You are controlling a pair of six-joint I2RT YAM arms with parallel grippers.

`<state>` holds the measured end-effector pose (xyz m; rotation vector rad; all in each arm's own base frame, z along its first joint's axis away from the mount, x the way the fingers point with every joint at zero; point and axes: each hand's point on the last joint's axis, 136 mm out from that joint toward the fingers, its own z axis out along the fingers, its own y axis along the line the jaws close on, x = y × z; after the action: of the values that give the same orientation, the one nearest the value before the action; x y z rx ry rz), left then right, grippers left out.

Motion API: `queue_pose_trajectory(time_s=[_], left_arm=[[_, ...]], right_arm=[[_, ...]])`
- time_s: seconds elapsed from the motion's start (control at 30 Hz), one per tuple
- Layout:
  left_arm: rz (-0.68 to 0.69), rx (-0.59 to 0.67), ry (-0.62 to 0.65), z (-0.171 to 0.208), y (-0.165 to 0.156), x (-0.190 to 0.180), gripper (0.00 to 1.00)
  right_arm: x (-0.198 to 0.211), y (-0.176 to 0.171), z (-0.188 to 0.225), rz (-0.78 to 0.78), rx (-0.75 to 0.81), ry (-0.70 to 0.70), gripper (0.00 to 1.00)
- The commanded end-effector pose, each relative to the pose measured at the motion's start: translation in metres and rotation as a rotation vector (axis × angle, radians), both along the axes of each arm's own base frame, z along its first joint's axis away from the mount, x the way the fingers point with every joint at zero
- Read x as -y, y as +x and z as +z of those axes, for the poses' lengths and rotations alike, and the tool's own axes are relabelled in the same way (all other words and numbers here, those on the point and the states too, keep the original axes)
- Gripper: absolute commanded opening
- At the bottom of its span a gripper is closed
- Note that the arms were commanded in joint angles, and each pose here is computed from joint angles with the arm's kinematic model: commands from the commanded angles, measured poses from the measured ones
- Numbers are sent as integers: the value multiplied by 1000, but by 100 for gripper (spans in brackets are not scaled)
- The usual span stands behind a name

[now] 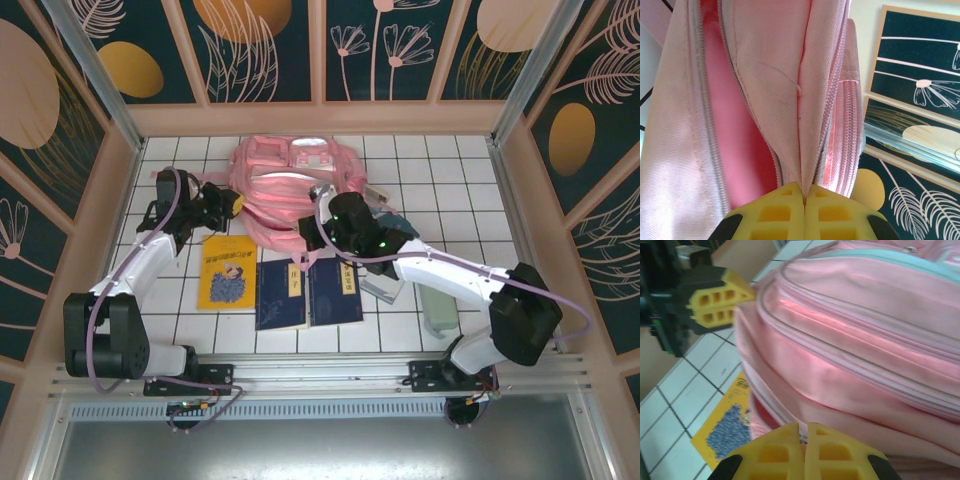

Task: Pack the student bag
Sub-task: Open the student bag at the top-center of the table.

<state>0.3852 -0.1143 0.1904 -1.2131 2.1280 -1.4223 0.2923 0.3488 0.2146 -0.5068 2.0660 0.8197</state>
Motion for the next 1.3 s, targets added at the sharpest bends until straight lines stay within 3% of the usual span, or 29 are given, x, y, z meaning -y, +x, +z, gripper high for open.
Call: queue_pose_trajectory(time_s=[0.0, 0.37, 0.6, 0.93, 1.27], left_arm=[[99, 107, -1, 36, 18, -29, 0], [164, 102, -4, 36, 21, -57, 0], [171, 109, -18, 42, 25, -65, 0], [110, 131, -36, 45, 29, -57, 0], [76, 187, -62, 61, 39, -53, 0]], right_arm=[[29, 14, 13, -67, 51, 16, 2], [90, 50, -4, -194, 29, 55, 0], [128, 97, -17, -306, 3, 158, 0], [140, 182, -70, -347, -140, 254, 1], [129, 225, -75, -334, -201, 307, 11]])
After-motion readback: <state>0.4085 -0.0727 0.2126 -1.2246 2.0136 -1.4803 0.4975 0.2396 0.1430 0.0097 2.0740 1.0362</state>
